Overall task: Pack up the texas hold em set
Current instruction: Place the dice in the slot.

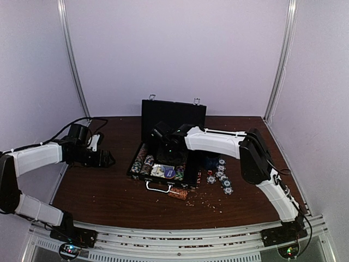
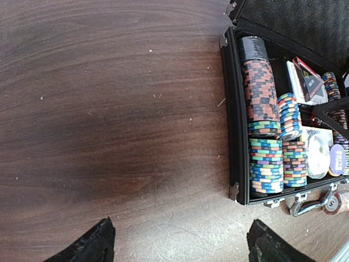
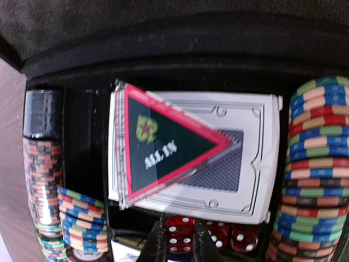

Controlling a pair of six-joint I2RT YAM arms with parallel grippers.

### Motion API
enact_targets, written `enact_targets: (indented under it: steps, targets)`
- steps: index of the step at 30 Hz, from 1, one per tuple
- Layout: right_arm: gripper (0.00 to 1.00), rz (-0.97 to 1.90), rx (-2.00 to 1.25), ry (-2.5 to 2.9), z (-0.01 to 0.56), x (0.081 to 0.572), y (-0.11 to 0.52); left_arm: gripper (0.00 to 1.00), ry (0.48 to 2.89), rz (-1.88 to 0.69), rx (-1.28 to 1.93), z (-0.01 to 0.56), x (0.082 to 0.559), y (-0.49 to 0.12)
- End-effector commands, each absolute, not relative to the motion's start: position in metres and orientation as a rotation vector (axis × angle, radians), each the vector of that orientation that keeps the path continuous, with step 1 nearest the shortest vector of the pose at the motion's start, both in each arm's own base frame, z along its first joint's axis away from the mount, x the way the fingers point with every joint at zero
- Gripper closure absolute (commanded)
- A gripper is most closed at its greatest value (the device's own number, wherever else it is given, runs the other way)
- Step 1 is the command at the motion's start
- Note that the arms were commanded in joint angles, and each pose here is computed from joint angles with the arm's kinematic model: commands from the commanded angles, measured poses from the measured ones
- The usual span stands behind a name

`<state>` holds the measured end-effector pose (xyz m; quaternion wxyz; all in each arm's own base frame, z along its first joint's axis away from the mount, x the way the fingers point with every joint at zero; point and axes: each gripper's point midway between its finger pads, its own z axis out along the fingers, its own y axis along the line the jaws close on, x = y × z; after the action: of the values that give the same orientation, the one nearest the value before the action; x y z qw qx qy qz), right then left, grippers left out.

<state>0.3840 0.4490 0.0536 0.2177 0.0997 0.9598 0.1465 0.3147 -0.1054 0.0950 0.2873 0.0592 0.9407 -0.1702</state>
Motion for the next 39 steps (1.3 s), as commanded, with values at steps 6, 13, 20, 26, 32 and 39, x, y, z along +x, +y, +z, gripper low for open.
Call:
enact_targets:
  steps: [6, 13, 20, 26, 32, 39]
  targets:
    - [1.00, 0.327, 0.272, 2.713, 0.030, 0.385, 0.437, 0.13, 2.466, -0.463, 0.180, 0.106, 0.328, -0.108]
    - [1.00, 0.257, 0.288, 2.712, 0.036, 0.380, 0.422, 0.13, 2.470, -0.467, 0.182, 0.104, 0.328, -0.108]
    - [0.93, 0.229, 0.289, 2.718, 0.037, 0.378, 0.418, 0.13, 2.475, -0.473, 0.180, 0.102, 0.328, -0.109]
    - [0.81, 0.257, 0.279, 2.700, 0.046, 0.382, 0.422, 0.13, 2.468, -0.471, 0.181, 0.104, 0.328, -0.109]
    - [0.70, 0.312, 0.258, 2.665, 0.065, 0.387, 0.429, 0.13, 2.465, -0.471, 0.182, 0.105, 0.328, -0.109]
    - [0.63, 0.377, 0.245, 2.611, 0.092, 0.393, 0.436, 0.13, 2.463, -0.471, 0.182, 0.105, 0.327, -0.109]
